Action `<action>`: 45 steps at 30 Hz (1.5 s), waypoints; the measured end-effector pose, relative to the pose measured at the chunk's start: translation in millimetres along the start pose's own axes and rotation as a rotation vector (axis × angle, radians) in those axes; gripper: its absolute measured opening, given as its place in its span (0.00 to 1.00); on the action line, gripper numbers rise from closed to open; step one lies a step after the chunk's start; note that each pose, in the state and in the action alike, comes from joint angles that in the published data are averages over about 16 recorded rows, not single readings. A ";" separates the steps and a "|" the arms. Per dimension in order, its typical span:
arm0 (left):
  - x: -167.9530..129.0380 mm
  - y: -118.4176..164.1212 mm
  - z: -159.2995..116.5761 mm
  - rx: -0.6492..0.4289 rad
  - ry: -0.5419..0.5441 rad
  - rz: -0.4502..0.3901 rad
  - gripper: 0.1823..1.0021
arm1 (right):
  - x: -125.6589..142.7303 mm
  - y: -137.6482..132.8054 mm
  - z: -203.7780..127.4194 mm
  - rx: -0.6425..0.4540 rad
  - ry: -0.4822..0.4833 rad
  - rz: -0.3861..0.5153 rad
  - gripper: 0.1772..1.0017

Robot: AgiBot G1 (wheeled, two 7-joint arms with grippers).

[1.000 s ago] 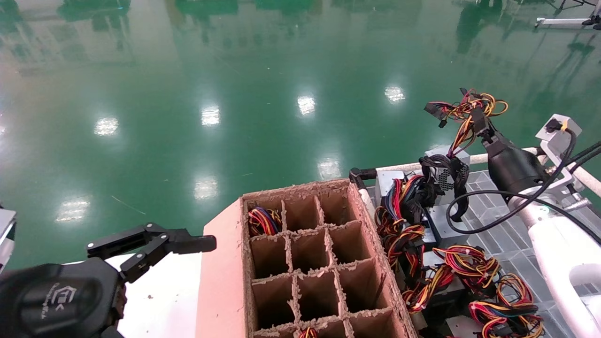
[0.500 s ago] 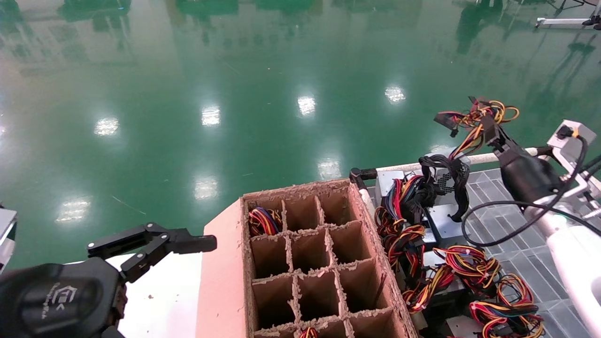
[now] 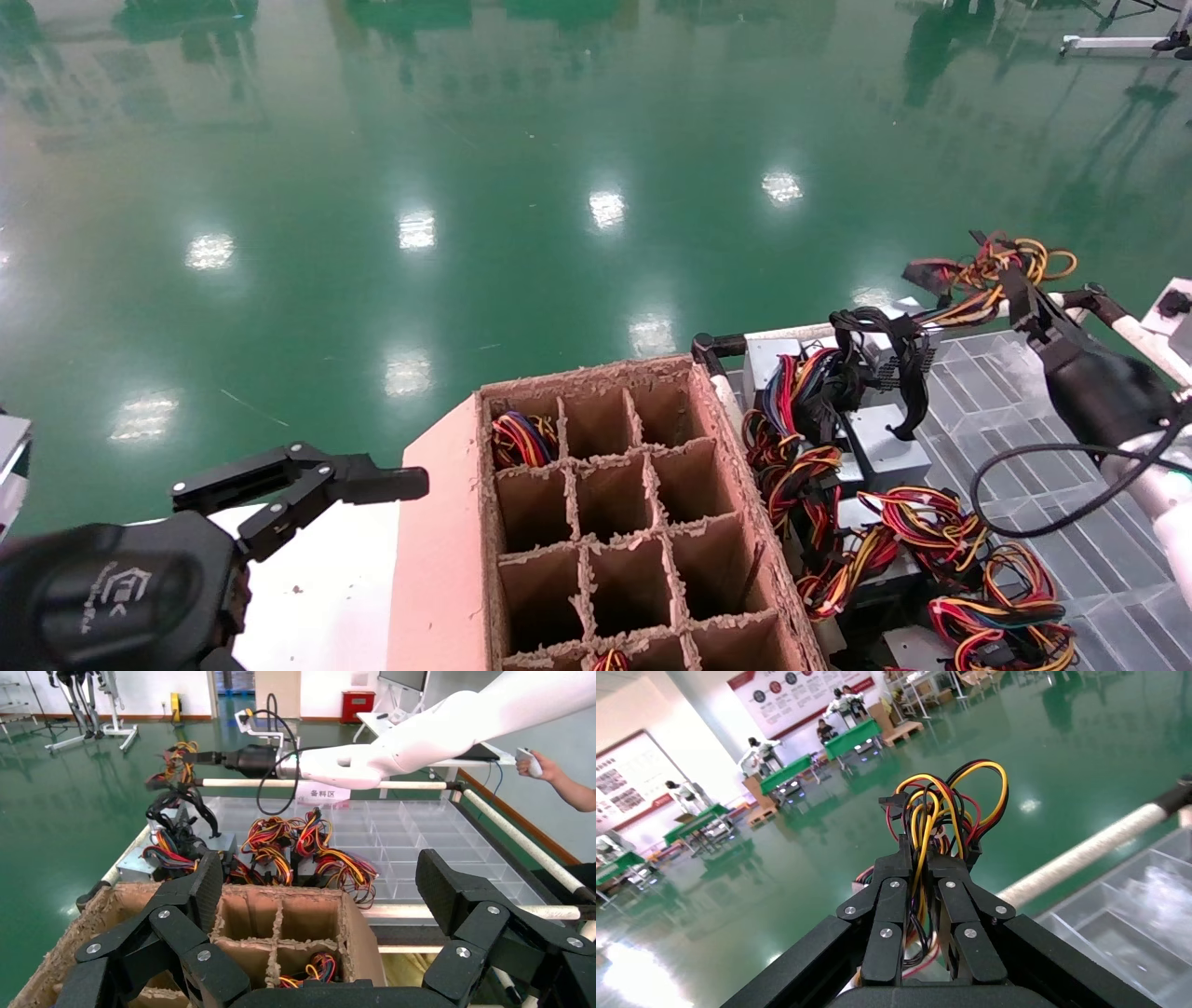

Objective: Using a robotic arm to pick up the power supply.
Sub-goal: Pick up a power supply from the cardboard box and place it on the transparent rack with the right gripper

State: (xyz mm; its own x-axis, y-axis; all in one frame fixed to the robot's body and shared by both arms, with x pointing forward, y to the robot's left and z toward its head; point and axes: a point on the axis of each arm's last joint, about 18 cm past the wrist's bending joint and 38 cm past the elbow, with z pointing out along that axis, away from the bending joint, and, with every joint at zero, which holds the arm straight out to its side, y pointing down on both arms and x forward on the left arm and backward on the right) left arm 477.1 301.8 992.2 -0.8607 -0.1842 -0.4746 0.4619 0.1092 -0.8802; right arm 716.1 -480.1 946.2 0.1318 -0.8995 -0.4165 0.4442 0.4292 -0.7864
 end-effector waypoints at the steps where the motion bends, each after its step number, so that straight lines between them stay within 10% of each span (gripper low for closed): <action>1: 0.0 0.0 0.0 0.000 0.000 0.000 1.00 | 2.8 -0.1 -1.7 -0.002 0.004 -0.003 0.04; 45: 0.0 0.0 0.0 0.000 0.000 0.000 1.00 | 47.8 -26.5 -30.7 -0.033 0.024 -0.137 0.04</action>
State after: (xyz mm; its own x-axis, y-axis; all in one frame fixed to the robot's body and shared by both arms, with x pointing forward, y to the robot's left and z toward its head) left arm 477.1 301.8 992.2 -0.8607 -0.1842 -0.4746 0.4619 0.1092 -0.8802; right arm 683.5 -532.0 933.2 0.0506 -0.9477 -0.3150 0.4274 0.3056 -0.8509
